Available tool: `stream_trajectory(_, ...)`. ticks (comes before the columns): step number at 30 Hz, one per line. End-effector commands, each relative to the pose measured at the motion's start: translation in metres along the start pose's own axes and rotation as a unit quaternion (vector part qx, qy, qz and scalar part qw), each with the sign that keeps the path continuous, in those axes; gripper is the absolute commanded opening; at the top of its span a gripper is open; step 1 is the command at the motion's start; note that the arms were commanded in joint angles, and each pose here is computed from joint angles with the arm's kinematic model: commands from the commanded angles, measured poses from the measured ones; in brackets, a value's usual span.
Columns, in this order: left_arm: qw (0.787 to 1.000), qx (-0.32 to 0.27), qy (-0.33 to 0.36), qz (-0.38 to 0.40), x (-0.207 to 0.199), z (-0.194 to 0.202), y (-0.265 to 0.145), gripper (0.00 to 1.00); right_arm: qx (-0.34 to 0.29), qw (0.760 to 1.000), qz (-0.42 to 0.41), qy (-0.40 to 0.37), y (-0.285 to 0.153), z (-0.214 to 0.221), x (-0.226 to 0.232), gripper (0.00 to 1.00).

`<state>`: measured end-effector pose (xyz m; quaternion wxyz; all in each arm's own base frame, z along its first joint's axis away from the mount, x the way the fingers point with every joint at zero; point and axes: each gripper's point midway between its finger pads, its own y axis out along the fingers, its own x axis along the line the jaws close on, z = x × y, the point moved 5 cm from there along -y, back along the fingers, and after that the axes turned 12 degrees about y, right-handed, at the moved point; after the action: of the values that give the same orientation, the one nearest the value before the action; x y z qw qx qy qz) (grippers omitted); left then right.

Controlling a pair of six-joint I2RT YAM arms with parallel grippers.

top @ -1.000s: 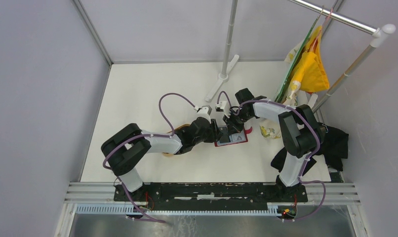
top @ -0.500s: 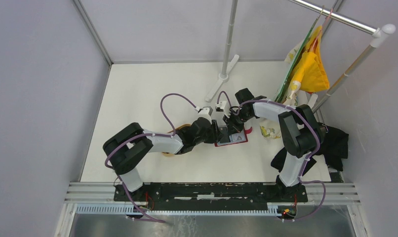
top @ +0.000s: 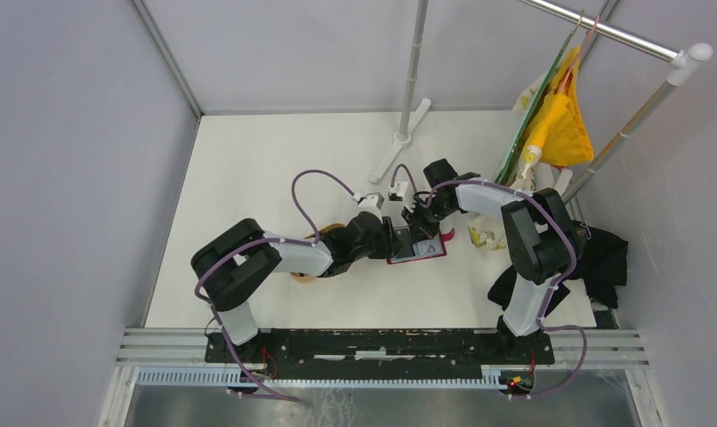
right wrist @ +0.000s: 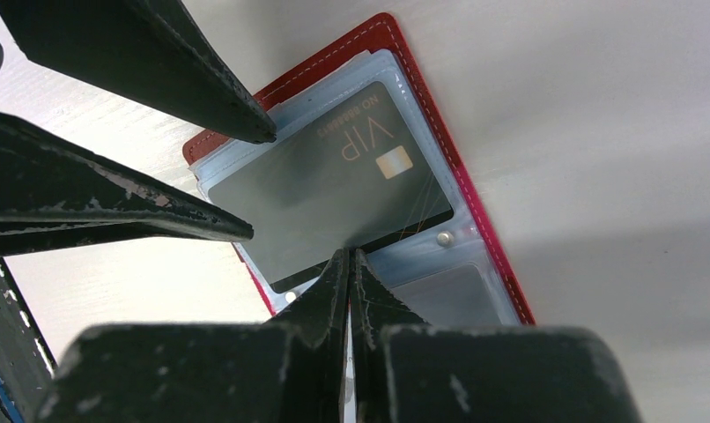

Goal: Put the credit cards into the card holder
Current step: Turn over the card slot in the card holder.

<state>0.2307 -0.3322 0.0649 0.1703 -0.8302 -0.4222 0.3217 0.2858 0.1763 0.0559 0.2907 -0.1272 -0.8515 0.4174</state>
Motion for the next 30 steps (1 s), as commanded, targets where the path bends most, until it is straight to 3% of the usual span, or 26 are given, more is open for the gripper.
stream_trajectory(1, 0.999, -0.015, -0.032, 0.009, -0.009, -0.014, 0.002, 0.47, 0.002, 1.000, 0.014, -0.007, -0.002, -0.004, -0.008, 0.03)
stream_trajectory(30, 0.998, -0.023, -0.056, 0.005, -0.008, -0.016, -0.006, 0.57, 0.003, 1.000, 0.013, -0.007, -0.002, -0.004, -0.007, 0.03)
